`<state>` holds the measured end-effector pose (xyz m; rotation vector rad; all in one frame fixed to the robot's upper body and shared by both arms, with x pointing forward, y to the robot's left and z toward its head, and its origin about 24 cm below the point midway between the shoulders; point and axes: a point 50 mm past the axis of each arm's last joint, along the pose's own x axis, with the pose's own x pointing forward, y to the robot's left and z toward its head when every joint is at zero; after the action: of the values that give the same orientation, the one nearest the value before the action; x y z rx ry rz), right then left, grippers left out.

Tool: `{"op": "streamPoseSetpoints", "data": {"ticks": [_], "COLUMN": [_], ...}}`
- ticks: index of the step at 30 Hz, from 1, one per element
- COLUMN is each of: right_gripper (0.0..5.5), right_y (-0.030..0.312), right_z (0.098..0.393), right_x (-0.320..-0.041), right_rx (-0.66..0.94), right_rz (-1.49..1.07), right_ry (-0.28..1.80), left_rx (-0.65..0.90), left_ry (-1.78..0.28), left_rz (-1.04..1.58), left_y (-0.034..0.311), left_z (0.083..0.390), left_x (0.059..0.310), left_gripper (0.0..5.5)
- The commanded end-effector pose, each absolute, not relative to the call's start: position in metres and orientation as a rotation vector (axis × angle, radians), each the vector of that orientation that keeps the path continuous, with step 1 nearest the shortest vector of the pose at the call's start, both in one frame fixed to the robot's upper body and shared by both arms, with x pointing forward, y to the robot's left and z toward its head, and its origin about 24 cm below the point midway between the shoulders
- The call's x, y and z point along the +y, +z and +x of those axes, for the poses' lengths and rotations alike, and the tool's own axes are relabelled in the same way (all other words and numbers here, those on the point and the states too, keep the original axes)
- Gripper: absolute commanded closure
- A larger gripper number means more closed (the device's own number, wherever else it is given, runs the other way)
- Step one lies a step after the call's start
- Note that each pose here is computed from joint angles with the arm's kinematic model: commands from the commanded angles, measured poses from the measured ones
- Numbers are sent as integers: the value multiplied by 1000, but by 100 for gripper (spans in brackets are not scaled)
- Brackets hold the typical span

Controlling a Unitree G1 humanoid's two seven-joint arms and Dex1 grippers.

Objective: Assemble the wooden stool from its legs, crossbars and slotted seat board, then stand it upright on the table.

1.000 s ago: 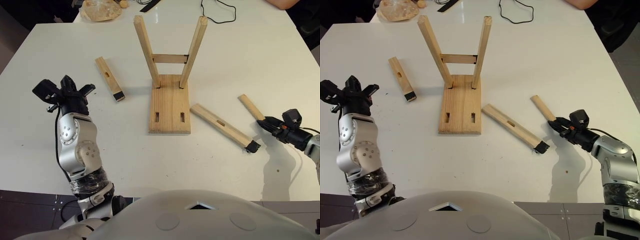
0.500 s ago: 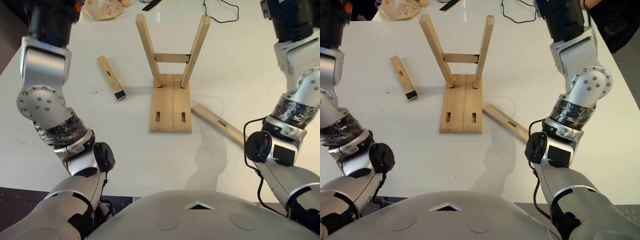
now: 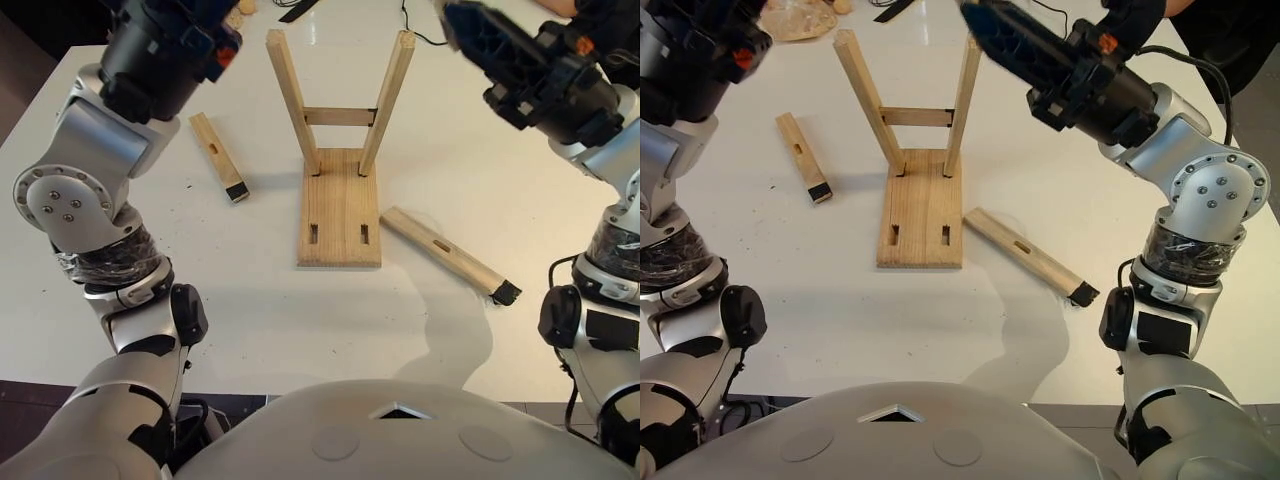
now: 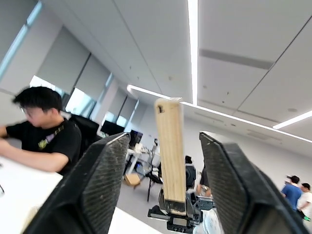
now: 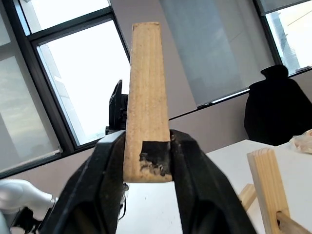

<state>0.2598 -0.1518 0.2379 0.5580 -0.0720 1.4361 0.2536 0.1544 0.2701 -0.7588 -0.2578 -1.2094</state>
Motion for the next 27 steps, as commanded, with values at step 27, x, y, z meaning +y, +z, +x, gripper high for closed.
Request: {"op": "streamPoseSetpoints", "data": {"ticks": [27], "right_gripper": [420], "right_y": [204], "right_z": [244], "right_x": [-154], "right_rx": [89], "right_rz": [520], "right_ry": [1507], "left_rx": [-116], "left_ry": [-1402], "left_rz": [-660], "left_y": [258], "left_z": [238], "left_x": [135], "left_gripper": [418]}}
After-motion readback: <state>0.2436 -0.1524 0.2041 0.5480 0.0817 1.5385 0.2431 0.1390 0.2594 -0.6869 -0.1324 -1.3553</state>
